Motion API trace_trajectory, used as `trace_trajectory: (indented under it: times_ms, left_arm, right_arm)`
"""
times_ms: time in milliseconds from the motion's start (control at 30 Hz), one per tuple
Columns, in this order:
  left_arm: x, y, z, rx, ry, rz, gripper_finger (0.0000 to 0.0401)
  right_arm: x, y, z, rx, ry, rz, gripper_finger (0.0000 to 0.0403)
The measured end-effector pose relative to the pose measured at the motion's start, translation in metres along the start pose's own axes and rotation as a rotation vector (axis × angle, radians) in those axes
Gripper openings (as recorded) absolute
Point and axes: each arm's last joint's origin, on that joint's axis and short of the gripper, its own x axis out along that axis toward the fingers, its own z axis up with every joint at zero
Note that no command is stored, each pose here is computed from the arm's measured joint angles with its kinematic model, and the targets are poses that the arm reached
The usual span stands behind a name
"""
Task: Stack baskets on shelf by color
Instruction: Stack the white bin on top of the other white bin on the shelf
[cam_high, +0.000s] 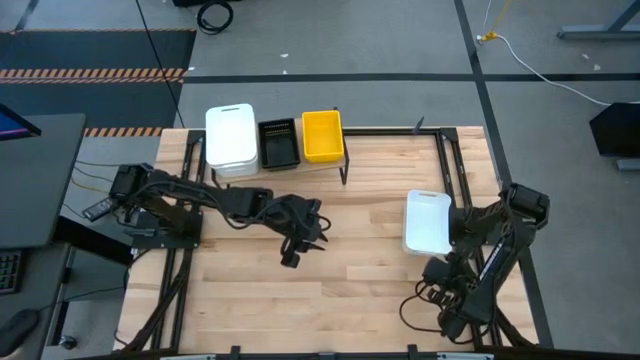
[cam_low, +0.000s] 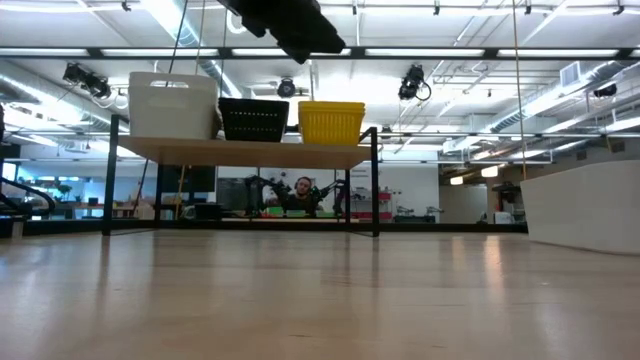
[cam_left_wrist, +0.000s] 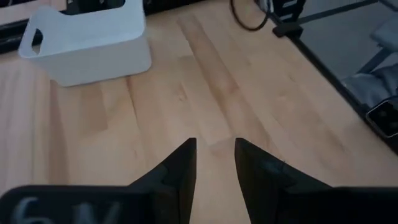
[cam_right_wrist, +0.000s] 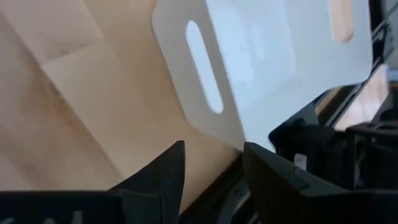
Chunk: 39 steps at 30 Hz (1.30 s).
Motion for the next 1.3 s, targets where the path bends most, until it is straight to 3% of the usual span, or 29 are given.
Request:
trace_trajectory:
  times_ms: [267, 667, 867, 1100, 1300]
  left_arm:
    - [0.000, -0.001, 0.000, -0.047, -0.001, 0.008, 0.0117]
    - [0.000, 0.000, 0.000, -0.072, 0.003, 0.032, 0.0117]
    - [0.000, 0.000, 0.000, -0.071, 0.003, 0.032, 0.0117]
    - [0.000, -0.001, 0.000, -0.070, 0.003, 0.030, 0.0117]
    - [0.000, -0.001, 0.000, -0.070, 0.003, 0.030, 0.0117]
  right_arm:
    - [0.024, -0.003, -0.003, -0.088, -0.064, -0.043, 0.0165]
    - [0.055, 0.001, 0.003, -0.049, -0.063, 0.171, 0.0157]
    - [0.042, 0.005, 0.027, -0.063, -0.100, 0.226, 0.0108]
    - [0.018, 0.013, 0.069, -0.097, -0.178, 0.319, 0.0014]
    - [0.009, 0.021, 0.106, -0.127, -0.307, 0.416, 0.0009]
